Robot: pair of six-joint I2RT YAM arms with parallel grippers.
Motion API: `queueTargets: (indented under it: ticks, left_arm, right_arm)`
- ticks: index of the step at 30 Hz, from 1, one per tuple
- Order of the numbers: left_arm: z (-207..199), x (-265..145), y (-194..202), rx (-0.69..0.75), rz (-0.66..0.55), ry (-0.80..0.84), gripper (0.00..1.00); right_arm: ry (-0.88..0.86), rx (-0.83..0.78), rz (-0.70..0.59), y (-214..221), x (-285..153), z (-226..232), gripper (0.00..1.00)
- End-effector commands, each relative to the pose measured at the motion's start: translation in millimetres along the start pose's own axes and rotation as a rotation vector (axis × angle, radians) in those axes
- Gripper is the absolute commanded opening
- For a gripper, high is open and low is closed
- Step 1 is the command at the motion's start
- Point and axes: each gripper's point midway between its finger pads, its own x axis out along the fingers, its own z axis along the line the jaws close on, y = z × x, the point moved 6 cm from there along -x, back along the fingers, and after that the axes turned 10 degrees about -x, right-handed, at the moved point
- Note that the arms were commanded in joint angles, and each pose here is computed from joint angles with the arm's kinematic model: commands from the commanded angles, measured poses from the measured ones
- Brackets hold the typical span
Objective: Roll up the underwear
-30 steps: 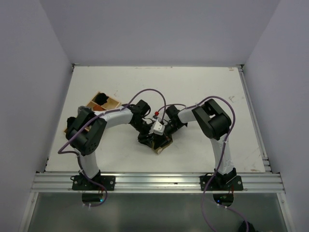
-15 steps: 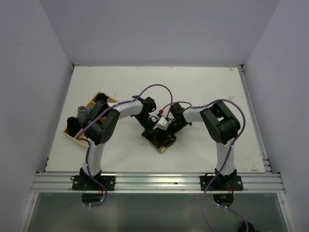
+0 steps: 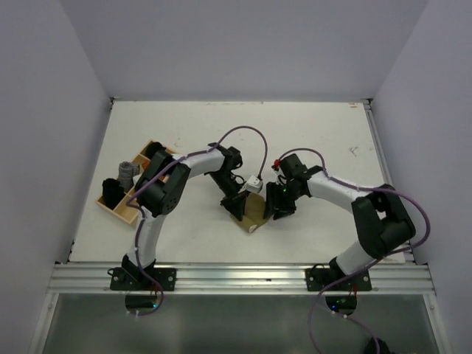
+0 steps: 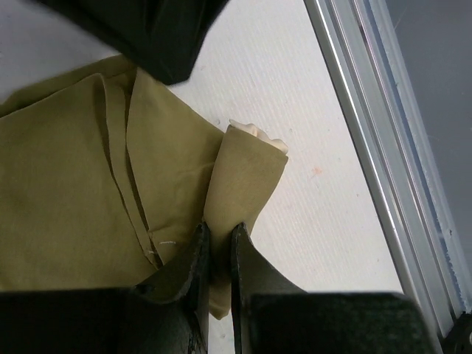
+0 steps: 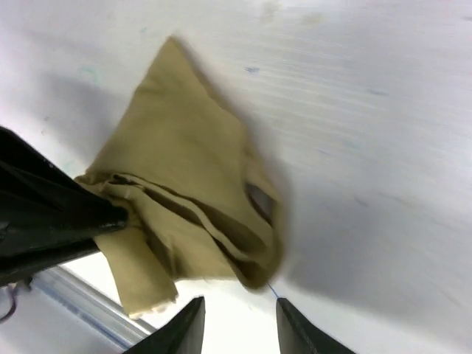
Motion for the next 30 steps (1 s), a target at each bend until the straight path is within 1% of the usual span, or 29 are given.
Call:
queueTargets:
  ticks: [1,2,3,6,7,8,9,10,11,12,13,15,17,19,20,21,22,23,24,25,27,29,30]
  left_arm:
    - [17,3,1,0.002,0.053,-0.045,0.01]
    - [17,3,1,-0.019,0.054,-0.046,0.01]
    - [21,2,-1,-0.027,0.06,-0.054,0.01]
    - [24,3,-3,-0.063,0.062,-0.04,0.01]
    - [25,3,-4,-0.073,0.061,-0.039,0.01]
    - [24,3,-5,-0.089,0.057,-0.031,0.02]
    - [25,3,-7,-0.092,0.054,-0.028,0.02]
    - [25,3,-7,-0.102,0.055,-0.026,0.02]
    - [24,2,-8,-0.114,0.055,-0.026,0.02]
    - [24,2,-8,-0.115,0.056,-0.028,0.03]
    - [24,2,-10,-0.116,0.055,-0.029,0.03]
    - [22,2,-11,-0.121,0.06,-0.031,0.03]
    - [22,3,-11,-0.126,0.057,-0.028,0.04]
    - [21,4,-11,-0.135,0.056,-0.021,0.04]
    - [21,5,-10,-0.141,0.056,-0.017,0.04]
    - [21,6,-10,-0.145,0.055,-0.015,0.04]
    - [21,7,-9,-0.15,0.054,-0.01,0.05]
    - [20,8,-9,-0.153,0.053,-0.004,0.04]
    - [20,9,-9,-0.153,0.054,-0.003,0.04]
    - [20,9,-8,-0.153,0.057,-0.004,0.05]
    - [19,10,-7,-0.156,0.061,-0.002,0.05]
    - [20,10,-6,-0.158,0.065,-0.007,0.05]
    - [20,10,-6,-0.16,0.067,-0.004,0.05]
  right_arm:
    - [0.262,0.108,-0.198,-5,-39,-10,0.47]
    - [0.31,0.153,-0.23,-5,-46,-11,0.47]
    - [0.382,0.163,-0.258,-1,-54,-14,0.47]
    - [0.409,0.117,-0.371,-3,-72,1,0.47]
    - [0.45,0.056,-0.403,0,-73,10,0.47]
    - [0.446,0.005,-0.447,-2,-81,21,0.48]
    - [0.442,-0.082,-0.461,5,-80,39,0.48]
    - [0.485,-0.129,-0.506,4,-84,44,0.48]
    - [0.48,-0.172,-0.545,5,-91,54,0.48]
    - [0.45,-0.244,-0.562,10,-88,70,0.48]
    - [0.459,-0.293,-0.582,11,-90,76,0.48]
    - [0.417,-0.396,-0.59,17,-84,94,0.48]
    - [0.411,-0.501,-0.57,19,-80,102,0.48]
    - [0.397,-0.635,-0.511,21,-66,111,0.49]
    - [0.364,-0.69,-0.473,25,-59,117,0.49]
    - [0.377,-0.728,-0.428,24,-45,116,0.49]
    - [0.392,-0.786,-0.396,23,-41,116,0.49]
    - [0.423,-0.819,-0.339,23,-28,112,0.5]
    - [0.445,-0.865,-0.308,21,-24,109,0.5]
    - [0.447,-0.888,-0.3,17,-23,113,0.5]
    - [0.466,-0.95,-0.242,14,-11,111,0.5]
    - [0.465,-0.983,-0.227,9,-5,116,0.5]
    - [0.492,-1.008,-0.187,8,4,110,0.5]
